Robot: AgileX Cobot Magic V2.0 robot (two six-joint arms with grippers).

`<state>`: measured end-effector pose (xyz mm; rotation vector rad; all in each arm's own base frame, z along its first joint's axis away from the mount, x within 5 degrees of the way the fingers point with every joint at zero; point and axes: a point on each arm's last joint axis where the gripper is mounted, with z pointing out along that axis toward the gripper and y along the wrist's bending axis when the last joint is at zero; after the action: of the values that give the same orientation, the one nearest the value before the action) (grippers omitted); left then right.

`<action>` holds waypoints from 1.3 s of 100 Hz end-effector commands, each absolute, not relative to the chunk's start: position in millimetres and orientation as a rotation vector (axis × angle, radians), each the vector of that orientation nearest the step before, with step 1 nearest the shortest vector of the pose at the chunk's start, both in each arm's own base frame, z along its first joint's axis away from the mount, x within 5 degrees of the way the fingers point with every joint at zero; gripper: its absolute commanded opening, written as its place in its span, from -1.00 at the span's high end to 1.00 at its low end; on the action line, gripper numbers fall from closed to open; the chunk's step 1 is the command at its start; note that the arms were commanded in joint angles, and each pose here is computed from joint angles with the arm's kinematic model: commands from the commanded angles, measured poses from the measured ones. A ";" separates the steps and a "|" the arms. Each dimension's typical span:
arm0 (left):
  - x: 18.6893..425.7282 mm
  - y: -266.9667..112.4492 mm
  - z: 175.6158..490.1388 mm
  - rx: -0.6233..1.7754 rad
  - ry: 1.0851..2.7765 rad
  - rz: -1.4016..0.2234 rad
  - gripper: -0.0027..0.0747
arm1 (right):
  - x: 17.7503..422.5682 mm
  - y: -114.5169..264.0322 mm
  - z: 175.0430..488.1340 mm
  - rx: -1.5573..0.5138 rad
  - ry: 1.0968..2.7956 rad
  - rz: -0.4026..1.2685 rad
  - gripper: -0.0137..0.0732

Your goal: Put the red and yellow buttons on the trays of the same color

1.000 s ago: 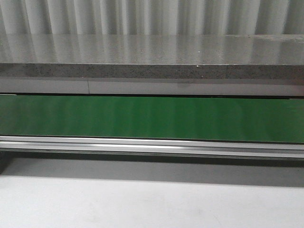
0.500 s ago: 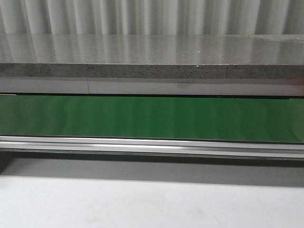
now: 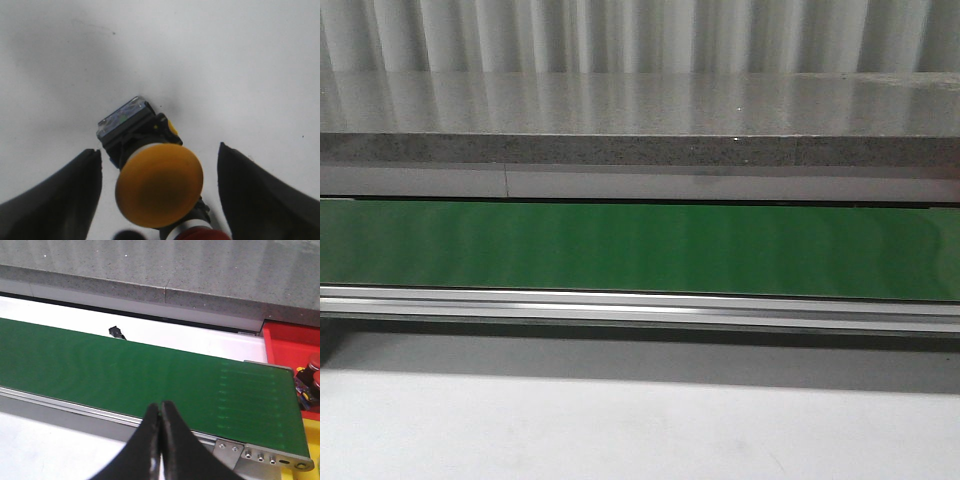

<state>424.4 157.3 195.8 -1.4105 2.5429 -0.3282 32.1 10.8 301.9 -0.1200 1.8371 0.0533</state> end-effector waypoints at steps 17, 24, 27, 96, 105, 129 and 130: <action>426.7 159.0 230.8 -1.359 2.436 -0.337 0.49 | 33.3 10.2 314.4 -0.117 1.757 0.042 0.84; 425.7 158.8 235.7 -1.344 2.442 -0.330 0.53 | 33.3 10.2 314.4 -0.117 1.757 0.042 0.84; 424.8 159.0 239.6 -1.331 2.449 -0.320 0.53 | 33.3 10.2 314.4 -0.117 1.757 0.042 0.84; 386.4 94.3 358.7 -0.448 2.639 -0.191 0.53 | 33.3 10.2 314.4 -0.117 1.757 0.042 0.84; 378.3 77.9 358.0 -0.356 2.671 -0.193 0.53 | 33.3 10.2 314.4 -0.117 1.757 0.042 0.84; 351.0 51.7 338.4 -0.237 2.753 -0.201 0.53 | 33.3 10.2 314.4 -0.117 1.757 0.042 0.84; 350.3 51.6 337.7 -0.238 2.753 -0.201 0.53 | 33.3 10.2 314.4 -0.117 1.757 0.042 0.84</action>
<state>366.6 61.7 317.3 -0.2851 2.8180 -0.1908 32.1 10.8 301.9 -0.1214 1.8370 0.0523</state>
